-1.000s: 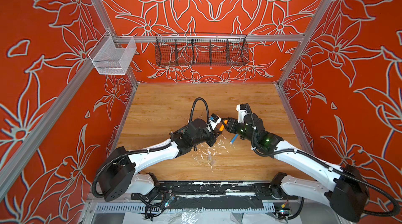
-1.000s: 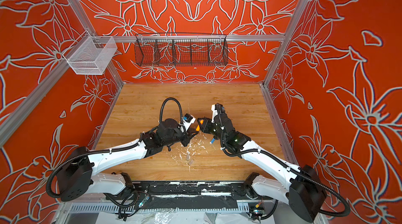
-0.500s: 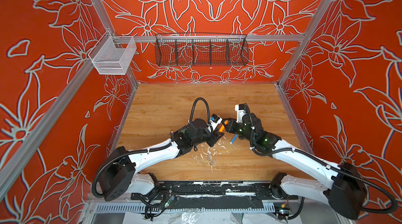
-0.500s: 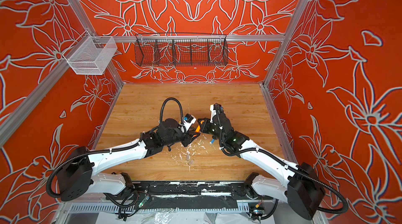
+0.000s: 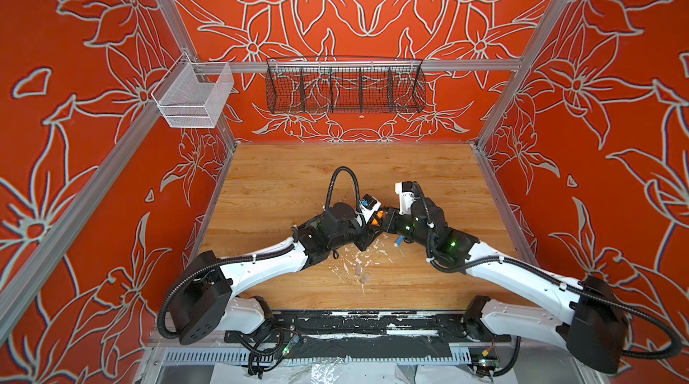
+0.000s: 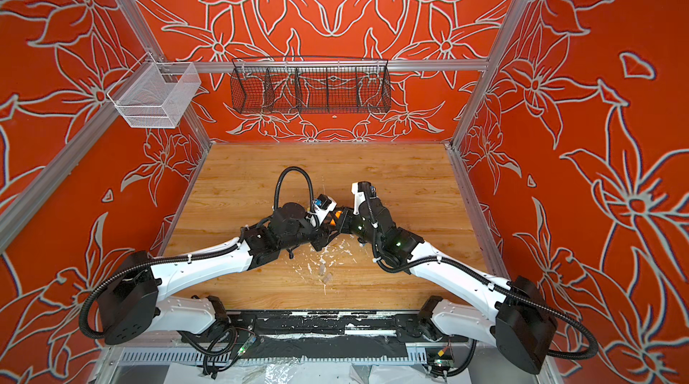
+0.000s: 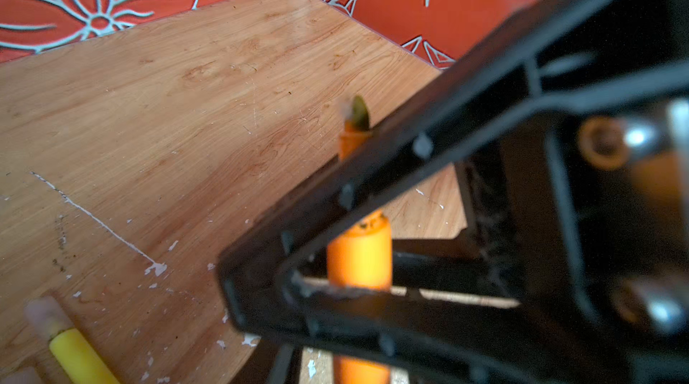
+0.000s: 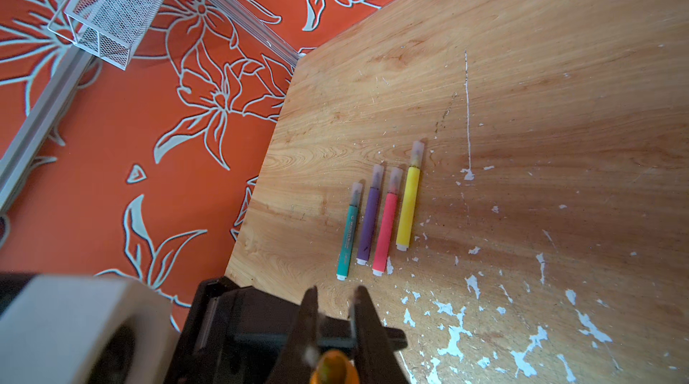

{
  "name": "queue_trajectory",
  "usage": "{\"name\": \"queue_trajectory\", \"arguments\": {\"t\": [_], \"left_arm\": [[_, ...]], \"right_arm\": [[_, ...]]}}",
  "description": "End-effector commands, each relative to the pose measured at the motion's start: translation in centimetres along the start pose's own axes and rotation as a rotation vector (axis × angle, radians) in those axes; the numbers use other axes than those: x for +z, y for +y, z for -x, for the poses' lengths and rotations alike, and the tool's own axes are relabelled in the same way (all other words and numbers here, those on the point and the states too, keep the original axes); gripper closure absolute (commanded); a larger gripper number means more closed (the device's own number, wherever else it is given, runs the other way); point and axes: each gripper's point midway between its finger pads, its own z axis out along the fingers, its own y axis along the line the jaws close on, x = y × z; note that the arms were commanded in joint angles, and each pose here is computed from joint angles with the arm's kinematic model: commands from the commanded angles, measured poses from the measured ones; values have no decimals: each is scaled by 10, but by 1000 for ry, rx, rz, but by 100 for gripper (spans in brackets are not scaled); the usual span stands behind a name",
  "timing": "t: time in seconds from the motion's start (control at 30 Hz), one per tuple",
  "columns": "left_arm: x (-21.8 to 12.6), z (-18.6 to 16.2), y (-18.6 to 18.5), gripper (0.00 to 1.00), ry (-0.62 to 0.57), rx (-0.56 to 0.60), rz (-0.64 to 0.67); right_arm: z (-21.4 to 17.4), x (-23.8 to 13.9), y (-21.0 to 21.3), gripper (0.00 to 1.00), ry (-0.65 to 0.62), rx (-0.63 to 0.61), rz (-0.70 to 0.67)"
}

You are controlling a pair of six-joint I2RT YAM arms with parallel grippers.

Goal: Insert the pens into the pen caps

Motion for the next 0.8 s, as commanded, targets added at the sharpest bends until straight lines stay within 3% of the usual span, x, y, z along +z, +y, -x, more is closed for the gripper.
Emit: {"name": "queue_trajectory", "arguments": {"t": [0.0, 0.23, 0.4, 0.53, 0.7, 0.77], "left_arm": [[0, 11, -3, 65, -27, 8, -6], [1, 11, -4, 99, -25, 8, -9], [0, 13, 5, 100, -32, -40, 22], [-5, 11, 40, 100, -47, -163, 93], [-18, 3, 90, 100, -75, -319, 233], [-25, 1, 100, 100, -93, -331, 280]], "right_arm": [[12, -7, 12, 100, -50, 13, 37], [11, -12, 13, 96, -57, 17, 50], [12, -21, 11, 76, -69, -11, 37], [9, -41, 8, 58, -53, -41, 10], [-10, -65, 4, 48, -9, -124, -65], [-26, -65, -2, 46, 38, -152, -103]]}}
